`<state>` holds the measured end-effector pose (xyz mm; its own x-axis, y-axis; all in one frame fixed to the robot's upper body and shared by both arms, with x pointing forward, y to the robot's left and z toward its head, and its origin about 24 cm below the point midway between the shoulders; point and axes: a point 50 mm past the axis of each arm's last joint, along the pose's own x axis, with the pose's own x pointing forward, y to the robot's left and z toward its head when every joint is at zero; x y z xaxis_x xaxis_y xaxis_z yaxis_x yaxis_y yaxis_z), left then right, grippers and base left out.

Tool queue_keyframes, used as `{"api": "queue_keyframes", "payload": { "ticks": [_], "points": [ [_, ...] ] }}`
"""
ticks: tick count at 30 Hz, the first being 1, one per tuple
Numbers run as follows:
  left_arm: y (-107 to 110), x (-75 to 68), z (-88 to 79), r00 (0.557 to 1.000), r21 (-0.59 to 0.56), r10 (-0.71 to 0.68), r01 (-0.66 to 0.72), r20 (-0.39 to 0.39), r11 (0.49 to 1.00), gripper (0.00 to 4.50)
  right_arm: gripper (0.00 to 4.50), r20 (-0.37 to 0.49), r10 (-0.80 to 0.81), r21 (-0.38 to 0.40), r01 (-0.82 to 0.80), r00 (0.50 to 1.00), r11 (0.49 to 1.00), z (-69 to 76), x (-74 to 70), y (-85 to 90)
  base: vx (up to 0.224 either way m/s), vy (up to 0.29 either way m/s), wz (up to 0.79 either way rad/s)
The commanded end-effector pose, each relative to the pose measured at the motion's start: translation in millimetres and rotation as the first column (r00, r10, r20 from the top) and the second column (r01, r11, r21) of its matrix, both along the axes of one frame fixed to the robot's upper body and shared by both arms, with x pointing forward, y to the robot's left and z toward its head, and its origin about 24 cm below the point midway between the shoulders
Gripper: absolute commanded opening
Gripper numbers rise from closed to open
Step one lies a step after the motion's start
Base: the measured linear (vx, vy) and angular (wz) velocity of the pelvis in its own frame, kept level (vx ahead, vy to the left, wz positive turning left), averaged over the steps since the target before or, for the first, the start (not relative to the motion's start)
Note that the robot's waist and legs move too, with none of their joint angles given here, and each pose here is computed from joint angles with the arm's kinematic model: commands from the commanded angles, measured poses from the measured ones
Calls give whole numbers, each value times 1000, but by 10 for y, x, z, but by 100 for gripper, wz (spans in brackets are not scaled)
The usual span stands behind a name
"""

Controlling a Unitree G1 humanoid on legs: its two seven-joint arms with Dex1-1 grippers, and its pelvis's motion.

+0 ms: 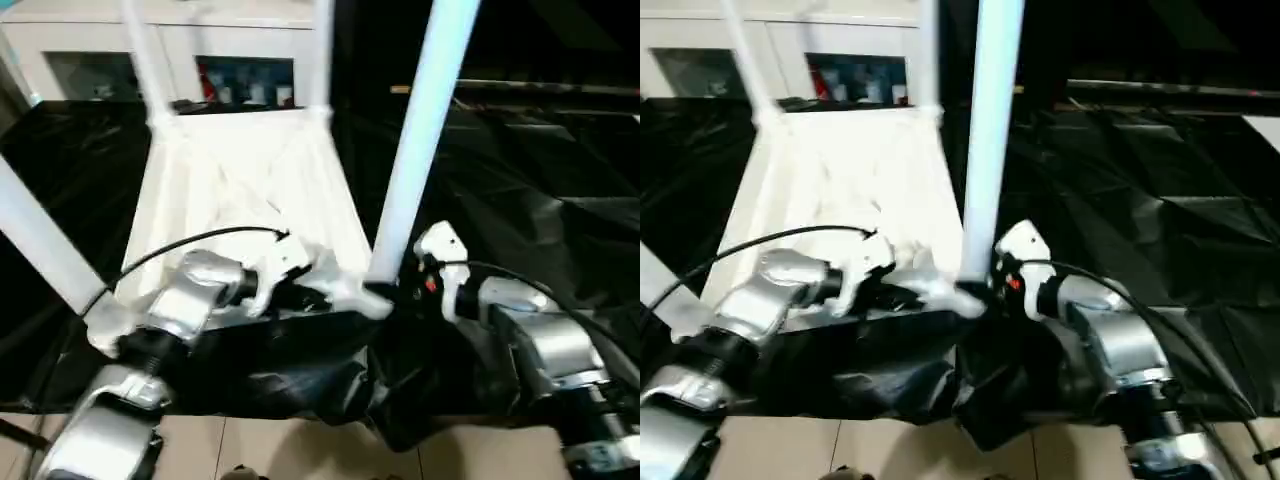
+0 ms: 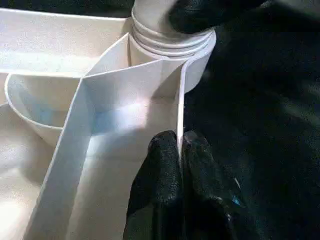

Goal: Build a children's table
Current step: Rotate leg to tighten

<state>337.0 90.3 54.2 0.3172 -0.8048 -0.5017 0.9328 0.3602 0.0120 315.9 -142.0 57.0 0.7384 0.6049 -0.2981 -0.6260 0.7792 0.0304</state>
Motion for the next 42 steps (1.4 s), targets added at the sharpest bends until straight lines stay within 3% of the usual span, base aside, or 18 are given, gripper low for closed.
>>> {"api": "queue_keyframes", "payload": {
  "ticks": [1, 3, 5, 8, 12, 15, 17, 19, 22, 24, 28, 32, 36, 42],
  "points": [
    [-95, 122, 98, 990, -44, 132, -130, 48, 991, 0, 208, -100, -101, -24, 99, 990, 995, -228, -27, 73, 0, 0, 0],
    [-139, 154, 96, 982, -47, 185, -183, 48, 982, 0, 207, -106, -159, -22, 158, 981, 987, -250, -5, 107, 0, 0, 0],
    [-280, 206, 80, 957, -34, 280, -278, 73, 960, 0, 207, -113, -266, -19, 265, 957, 964, -289, 45, 259, 0, 0, 0],
    [-444, 218, 77, 945, -39, 315, -313, 92, 949, 0, 207, -79, -283, -14, 283, 956, 959, -260, 97, 472, 0, 0, 0],
    [-496, 213, 84, 948, -39, 300, -297, 104, 954, 0, 207, -70, -291, 11, 292, 954, 956, -228, 126, 517, 0, 0, 0],
    [-501, 197, 83, 960, -39, 263, -260, 97, 965, 0, 207, -64, -298, 44, 301, 952, 953, -194, 149, 504, 0, 0, 0],
    [-489, 191, 83, 966, -43, 242, -239, 90, 970, 0, 260, -53, -286, 52, 289, 957, 956, -173, 157, 489, 0, 0, 0],
    [-469, 181, 92, 975, -58, 210, -206, 78, 977, 0, 282, -39, -271, 55, 272, 962, 961, -146, 166, 449, 0, 0, 0],
    [-426, 162, 96, 983, -68, 172, -168, 58, 983, 0, 282, -23, -238, 44, 239, 971, 970, -118, 171, 385, 0, 0, 0],
    [-317, 127, 96, 994, -72, 99, -95, 45, 993, 0, 319, -39, -125, 17, 126, 991, 992, -91, 137, 268, 0, 0, 0],
    [-162, 67, 79, 1000, -63, 6, -5, 15, 998, 0, 347, -54, 49, -20, -50, 997, 999, -46, 40, 135, 0, 0, 0],
    [-33, -1, 86, 996, -70, -88, 87, -4, 994, 0, 347, -35, 168, -78, -170, 985, 982, -9, -36, 13, 0, 0, 0],
    [97, -158, 118, 973, -123, -226, 219, -50, 968, 0, 347, -28, 231, -98, -233, 973, 968, 34, -84, -73, 0, 0, 0],
    [202, -214, 99, 968, -121, -240, 230, -75, 966, 0, 347, -37, 332, -79, -334, 942, 939, 66, -168, -45, 0, 0, 0]
  ]
}}
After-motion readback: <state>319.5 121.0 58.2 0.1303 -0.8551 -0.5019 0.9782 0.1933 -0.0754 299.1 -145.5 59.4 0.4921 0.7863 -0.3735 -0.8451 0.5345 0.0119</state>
